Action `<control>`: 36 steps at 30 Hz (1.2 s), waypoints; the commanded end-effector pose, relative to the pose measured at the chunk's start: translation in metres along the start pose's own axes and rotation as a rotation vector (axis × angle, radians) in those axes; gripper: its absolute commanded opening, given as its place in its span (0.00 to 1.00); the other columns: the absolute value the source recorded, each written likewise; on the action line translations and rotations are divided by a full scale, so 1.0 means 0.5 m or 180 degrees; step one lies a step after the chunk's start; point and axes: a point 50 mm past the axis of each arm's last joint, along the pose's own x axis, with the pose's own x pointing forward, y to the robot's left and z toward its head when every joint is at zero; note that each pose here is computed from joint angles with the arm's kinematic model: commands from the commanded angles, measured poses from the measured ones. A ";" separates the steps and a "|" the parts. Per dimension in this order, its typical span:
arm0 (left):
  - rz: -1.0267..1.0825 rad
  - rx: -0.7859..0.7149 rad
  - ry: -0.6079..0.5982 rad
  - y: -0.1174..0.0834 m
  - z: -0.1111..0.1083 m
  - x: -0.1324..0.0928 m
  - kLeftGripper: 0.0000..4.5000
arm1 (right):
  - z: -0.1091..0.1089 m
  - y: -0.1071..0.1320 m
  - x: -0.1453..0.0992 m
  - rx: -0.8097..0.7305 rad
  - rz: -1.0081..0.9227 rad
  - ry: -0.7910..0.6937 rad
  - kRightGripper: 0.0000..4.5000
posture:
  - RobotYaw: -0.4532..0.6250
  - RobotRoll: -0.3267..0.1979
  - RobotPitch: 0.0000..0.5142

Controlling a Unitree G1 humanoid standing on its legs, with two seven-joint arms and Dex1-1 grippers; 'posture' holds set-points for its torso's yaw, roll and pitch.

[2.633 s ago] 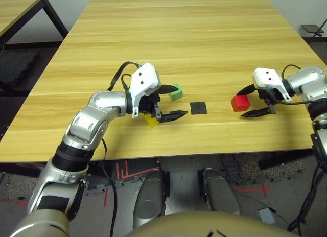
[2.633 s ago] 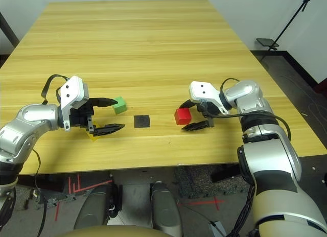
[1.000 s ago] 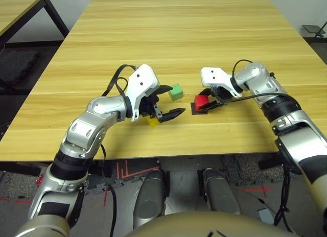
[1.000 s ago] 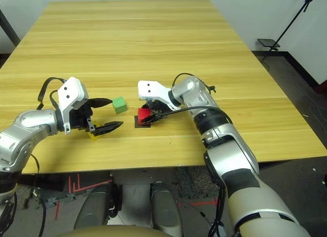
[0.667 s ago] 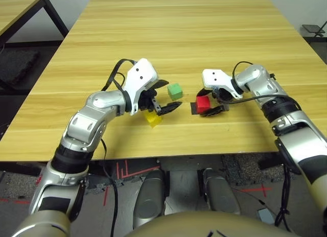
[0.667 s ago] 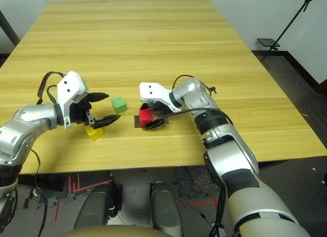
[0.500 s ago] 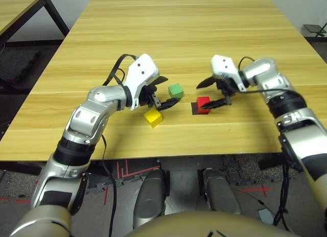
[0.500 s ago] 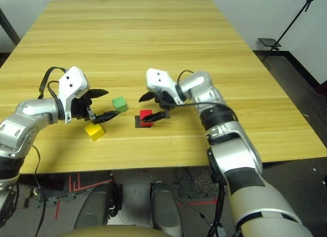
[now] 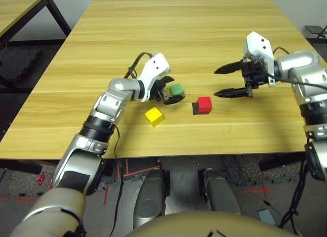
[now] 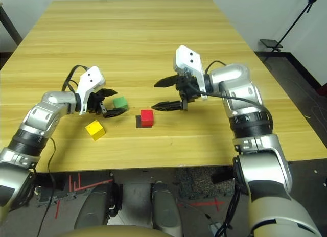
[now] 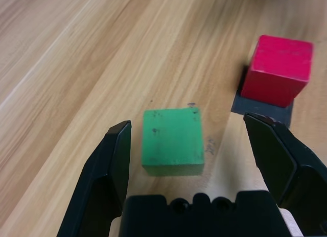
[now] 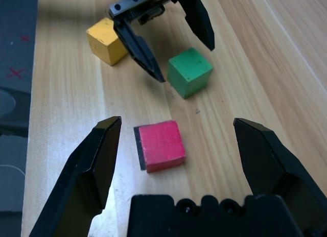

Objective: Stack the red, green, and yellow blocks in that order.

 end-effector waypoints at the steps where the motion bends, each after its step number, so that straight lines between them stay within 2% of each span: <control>1: 0.0116 0.0044 0.0162 0.014 -0.008 0.014 1.00 | 0.002 0.010 -0.011 0.0052 -0.0103 -0.0084 0.98 | 0.54 0.42 0.11; 10: 0.0040 -0.0026 0.0390 0.014 -0.031 0.034 1.00 | 0.002 0.015 -0.008 0.0113 -0.0203 -0.0137 0.98 | 0.53 0.43 0.13; 14: 0.0000 -0.0133 0.0423 0.006 -0.031 0.037 0.81 | 0.001 0.010 -0.007 0.0114 -0.0243 -0.0146 1.00 | 0.54 0.43 0.13; 18: -0.0045 -0.0191 0.0345 0.004 0.006 0.033 0.47 | -0.005 0.006 -0.010 0.0128 -0.0278 -0.0140 1.00 | 0.54 0.43 0.13; 22: -0.0225 -0.0130 0.0177 -0.006 0.074 0.026 0.47 | -0.023 0.009 -0.022 0.0179 -0.0269 -0.0099 1.00 | 0.55 0.44 0.13; 27: -0.0613 0.0095 -0.0037 -0.042 0.144 0.030 0.47 | -0.057 0.020 -0.047 0.0261 -0.0217 -0.0025 1.00 | 0.54 0.46 0.13; 31: -0.0794 0.0165 -0.0101 -0.064 0.160 0.046 0.47 | -0.075 0.028 -0.058 0.0290 -0.0222 0.0021 1.00 | 0.52 0.48 0.13; 36: -0.0977 0.0270 -0.0036 -0.078 0.150 0.067 0.47 | -0.079 0.043 -0.065 0.0365 -0.0283 -0.0018 1.00 | 0.48 0.49 0.14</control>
